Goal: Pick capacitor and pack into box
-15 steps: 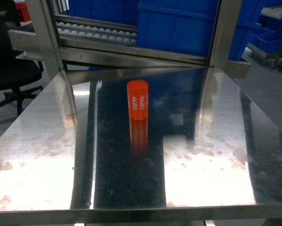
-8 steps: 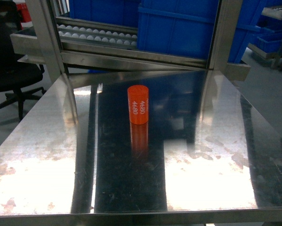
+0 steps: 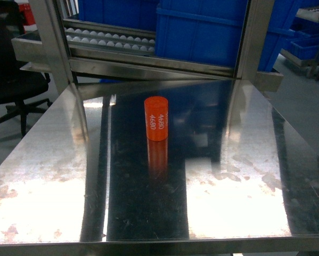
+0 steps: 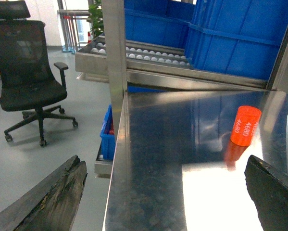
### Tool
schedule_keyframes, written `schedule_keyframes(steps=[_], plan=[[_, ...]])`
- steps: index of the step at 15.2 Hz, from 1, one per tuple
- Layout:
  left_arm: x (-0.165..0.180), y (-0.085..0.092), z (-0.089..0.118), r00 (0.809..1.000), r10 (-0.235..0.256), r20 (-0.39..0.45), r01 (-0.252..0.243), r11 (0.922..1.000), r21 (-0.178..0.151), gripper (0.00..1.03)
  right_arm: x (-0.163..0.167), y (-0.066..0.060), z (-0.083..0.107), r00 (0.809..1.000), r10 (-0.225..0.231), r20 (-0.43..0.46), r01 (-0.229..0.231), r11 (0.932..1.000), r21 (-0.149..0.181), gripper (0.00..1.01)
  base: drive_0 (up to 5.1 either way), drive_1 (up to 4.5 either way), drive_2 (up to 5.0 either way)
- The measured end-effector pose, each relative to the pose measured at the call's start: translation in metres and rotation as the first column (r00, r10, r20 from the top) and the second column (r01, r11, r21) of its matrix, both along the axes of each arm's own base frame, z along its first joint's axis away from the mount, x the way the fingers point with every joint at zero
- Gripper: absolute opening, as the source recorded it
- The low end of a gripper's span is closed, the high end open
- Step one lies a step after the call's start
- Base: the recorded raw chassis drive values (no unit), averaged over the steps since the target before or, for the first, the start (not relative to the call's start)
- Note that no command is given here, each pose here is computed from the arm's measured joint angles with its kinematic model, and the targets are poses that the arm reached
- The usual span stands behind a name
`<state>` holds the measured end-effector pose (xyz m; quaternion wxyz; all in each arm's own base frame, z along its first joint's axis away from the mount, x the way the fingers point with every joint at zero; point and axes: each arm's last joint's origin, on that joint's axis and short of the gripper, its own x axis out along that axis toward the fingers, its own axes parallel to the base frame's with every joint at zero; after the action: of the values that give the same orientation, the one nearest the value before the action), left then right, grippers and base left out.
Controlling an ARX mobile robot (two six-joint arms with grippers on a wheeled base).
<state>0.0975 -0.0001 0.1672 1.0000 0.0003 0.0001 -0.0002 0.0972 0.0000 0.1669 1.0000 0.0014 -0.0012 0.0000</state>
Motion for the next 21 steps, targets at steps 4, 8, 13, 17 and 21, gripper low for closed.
schedule_keyframes(steps=[4,8,13,17,21], plan=[[0.012,0.0,0.001,0.993,-0.039,-0.108,0.03,0.9963,-0.08,0.98,0.0,0.0,0.0,1.0,0.0,0.0,0.0,1.0,0.0,0.98,0.0,0.0,0.0],[0.076,-0.026,0.059,0.975,-0.214,0.053,0.217,0.9754,-0.04,0.98,0.0,0.0,0.0,1.0,0.0,0.0,0.0,1.0,0.0,0.98,0.0,0.0,0.0],[0.203,-0.085,0.047,0.887,-0.426,-0.177,0.438,0.8986,0.03,0.98,0.0,0.0,0.0,1.0,0.0,0.0,0.0,1.0,0.0,0.98,0.0,0.0,0.0],[0.266,-0.105,0.028,0.837,-0.505,-0.21,0.519,0.8545,0.014,0.98,0.0,0.0,0.0,1.0,0.0,0.0,0.0,1.0,0.0,0.98,0.0,0.0,0.0],[0.305,-0.119,-0.016,0.789,-0.541,-0.292,0.555,0.8308,-0.041,0.98,0.0,0.0,0.0,1.0,0.0,0.0,0.0,1.0,0.0,0.98,0.0,0.0,0.0]])
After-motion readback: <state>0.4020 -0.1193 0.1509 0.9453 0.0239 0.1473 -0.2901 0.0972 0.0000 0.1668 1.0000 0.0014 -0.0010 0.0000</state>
